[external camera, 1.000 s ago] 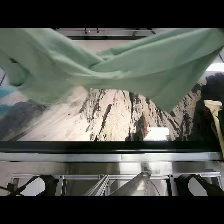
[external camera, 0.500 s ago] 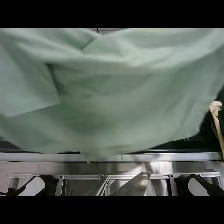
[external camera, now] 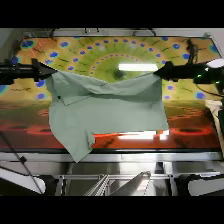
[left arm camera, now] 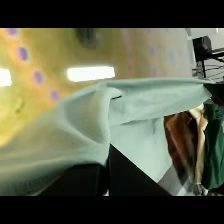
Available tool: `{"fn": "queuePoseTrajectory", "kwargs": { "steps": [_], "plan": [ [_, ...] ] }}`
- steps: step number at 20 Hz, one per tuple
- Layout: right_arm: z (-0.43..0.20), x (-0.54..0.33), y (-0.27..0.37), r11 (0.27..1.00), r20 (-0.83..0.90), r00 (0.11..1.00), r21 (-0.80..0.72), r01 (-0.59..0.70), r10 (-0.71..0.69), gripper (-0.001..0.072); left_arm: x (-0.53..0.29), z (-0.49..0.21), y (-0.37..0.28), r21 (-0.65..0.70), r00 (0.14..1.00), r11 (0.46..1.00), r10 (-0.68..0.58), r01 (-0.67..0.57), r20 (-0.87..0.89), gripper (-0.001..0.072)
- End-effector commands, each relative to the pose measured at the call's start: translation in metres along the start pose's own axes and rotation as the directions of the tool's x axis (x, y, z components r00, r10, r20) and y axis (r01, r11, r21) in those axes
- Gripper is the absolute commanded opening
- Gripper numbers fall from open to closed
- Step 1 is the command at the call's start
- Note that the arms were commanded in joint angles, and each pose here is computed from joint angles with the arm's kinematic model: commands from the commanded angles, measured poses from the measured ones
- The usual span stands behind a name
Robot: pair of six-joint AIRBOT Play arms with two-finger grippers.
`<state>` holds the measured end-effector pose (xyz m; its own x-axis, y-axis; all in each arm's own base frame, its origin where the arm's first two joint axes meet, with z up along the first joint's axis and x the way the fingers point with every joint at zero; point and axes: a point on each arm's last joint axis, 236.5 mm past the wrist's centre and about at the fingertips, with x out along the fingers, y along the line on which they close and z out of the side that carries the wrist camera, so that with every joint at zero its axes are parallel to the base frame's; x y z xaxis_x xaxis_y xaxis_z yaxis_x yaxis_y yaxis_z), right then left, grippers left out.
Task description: Fold the shirts.
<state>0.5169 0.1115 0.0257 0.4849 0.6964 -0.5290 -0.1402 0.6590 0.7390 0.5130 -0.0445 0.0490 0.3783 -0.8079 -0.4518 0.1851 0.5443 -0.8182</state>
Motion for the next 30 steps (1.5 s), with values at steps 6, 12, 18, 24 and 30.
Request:
{"fn": "queuePoseTrajectory", "kwargs": {
  "steps": [6, 12, 18, 24, 30],
  "plan": [
    [0.003, 0.024, -0.075, 0.995, 0.028, 0.999, 0.094, -0.04, 0.038, 0.0021, 0.041, 0.02, 0.048, -0.018, 0.993, 0.999, -0.031, 0.029, -0.115, 0.0022],
    [0.001, 0.006, -0.076, 0.994, 0.005, 0.997, 0.063, -0.083, 0.083, 0.0317, 0.018, -0.007, 0.059, -0.136, 0.987, 0.99, -0.06, 0.04, -0.149, 0.0068],
    [-0.024, -0.057, -0.086, 0.998, -0.137, 0.99, 0.064, -0.017, 0.025, 0.0435, -0.041, -0.023, 0.046, -0.241, 0.973, 0.967, -0.129, 0.081, -0.192, 0.0709],
    [-0.181, -0.125, -0.143, 0.91, -0.616, 0.755, 0.145, 0.389, -0.224, 0.0609, -0.095, -0.092, 0.075, -0.399, 0.954, 0.908, 0.002, -0.126, -0.298, 0.071],
    [-0.249, -0.079, -0.12, 0.931, -0.62, 0.784, 0.268, 0.249, -0.031, 0.0591, -0.107, -0.199, 0.091, -0.55, 0.908, 0.795, 0.002, -0.256, -0.419, 0.0709]
  ]
}}
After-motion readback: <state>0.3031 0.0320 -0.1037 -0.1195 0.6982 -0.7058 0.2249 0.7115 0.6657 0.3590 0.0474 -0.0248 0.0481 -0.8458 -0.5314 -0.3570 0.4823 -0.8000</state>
